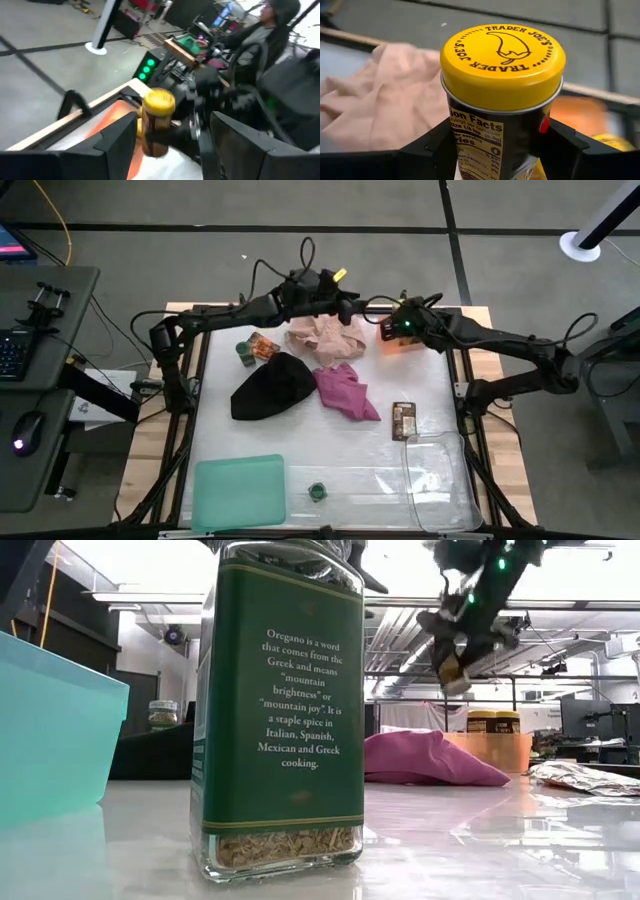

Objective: Sort spices by type
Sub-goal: Put the yellow seasoning bottle into the orange bin

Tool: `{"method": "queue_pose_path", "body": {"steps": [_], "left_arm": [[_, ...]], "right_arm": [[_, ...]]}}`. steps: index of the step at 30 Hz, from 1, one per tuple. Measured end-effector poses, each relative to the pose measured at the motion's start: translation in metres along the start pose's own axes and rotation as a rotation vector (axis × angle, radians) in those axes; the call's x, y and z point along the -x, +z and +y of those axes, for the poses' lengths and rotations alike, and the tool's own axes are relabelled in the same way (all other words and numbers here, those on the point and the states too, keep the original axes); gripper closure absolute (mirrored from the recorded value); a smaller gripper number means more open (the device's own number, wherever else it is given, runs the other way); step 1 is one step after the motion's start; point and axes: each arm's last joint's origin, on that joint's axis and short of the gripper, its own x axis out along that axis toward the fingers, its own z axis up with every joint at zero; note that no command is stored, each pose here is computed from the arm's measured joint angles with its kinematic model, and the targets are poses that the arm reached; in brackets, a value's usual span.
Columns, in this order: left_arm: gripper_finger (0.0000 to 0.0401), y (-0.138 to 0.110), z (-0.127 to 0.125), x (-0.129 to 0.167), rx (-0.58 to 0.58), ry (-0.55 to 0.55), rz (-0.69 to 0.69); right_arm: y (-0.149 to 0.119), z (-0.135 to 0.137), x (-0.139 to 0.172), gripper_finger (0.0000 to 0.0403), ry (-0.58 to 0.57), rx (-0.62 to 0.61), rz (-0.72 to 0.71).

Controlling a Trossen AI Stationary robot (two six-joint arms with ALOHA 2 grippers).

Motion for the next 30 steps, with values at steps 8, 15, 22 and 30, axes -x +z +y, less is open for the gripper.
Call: {"method": "queue_pose_path", "body": {"steps": [8,15,22,30], "left_arm": [[0.0160,0.022,0.041,0.006,0.037,0.054,-0.045],[0.0160,0.010,0.084,-0.019,0.176,-0.064,-0.011],[0.0160,-0.010,0.097,-0.037,0.178,-0.165,0.030],[0.0160,-0.032,0.107,-0.052,0.201,-0.125,0.070]], "right_arm": [[-0.034,-0.002,-0.016,0.0195,0.160,-0.044,-0.232],[-0.053,-0.003,-0.038,0.0195,-0.040,-0.159,-0.276],[-0.068,0.008,-0.058,0.0195,-0.118,-0.142,-0.240],[-0.083,0.011,-0.070,0.0195,-0.182,-0.136,-0.201]]}}
